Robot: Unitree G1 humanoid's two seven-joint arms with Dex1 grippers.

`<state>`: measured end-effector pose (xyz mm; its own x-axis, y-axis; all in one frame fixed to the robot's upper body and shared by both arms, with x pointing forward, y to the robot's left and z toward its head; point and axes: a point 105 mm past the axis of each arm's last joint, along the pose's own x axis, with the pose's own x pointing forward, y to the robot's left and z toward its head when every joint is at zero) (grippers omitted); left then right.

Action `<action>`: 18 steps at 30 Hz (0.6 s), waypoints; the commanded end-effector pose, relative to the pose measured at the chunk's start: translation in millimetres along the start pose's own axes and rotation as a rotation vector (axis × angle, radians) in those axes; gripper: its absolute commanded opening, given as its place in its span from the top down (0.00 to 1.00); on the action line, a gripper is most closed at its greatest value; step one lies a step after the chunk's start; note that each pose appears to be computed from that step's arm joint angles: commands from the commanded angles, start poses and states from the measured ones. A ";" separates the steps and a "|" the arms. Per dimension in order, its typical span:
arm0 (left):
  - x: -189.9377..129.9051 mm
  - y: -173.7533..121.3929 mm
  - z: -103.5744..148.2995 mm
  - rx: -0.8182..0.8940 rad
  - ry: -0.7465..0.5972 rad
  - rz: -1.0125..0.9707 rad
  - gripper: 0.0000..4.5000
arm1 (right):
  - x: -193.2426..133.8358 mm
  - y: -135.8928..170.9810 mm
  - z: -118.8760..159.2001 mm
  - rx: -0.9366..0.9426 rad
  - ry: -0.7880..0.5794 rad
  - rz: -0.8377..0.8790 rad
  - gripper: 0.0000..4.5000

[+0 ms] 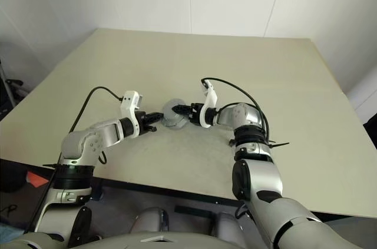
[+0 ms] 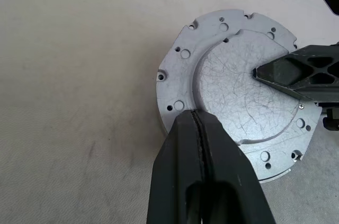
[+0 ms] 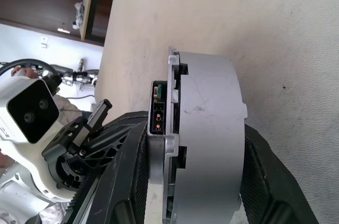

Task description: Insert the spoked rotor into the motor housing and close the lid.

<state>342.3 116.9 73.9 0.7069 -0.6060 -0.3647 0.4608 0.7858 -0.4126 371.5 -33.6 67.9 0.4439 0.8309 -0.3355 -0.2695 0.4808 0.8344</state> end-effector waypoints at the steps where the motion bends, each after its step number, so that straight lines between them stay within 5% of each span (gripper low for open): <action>1: -2.1 -8.1 19.8 0.020 -0.103 -0.036 1.00 | 1.2 10.8 16.0 0.008 -0.054 0.019 0.51; 9: -22.6 6.1 57.6 -0.109 -0.357 -0.018 1.00 | -5.0 22.5 60.9 0.199 -0.258 0.081 0.51; 18: -28.5 7.2 55.3 -0.144 -0.373 -0.023 1.00 | -13.1 62.7 98.8 0.308 -0.398 0.244 0.51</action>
<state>355.9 145.9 111.2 0.8510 -0.5165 -0.0948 0.3861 0.7378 -0.5537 426.4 -45.3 130.1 0.6936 0.7123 -0.1073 -0.0885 0.2321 0.9686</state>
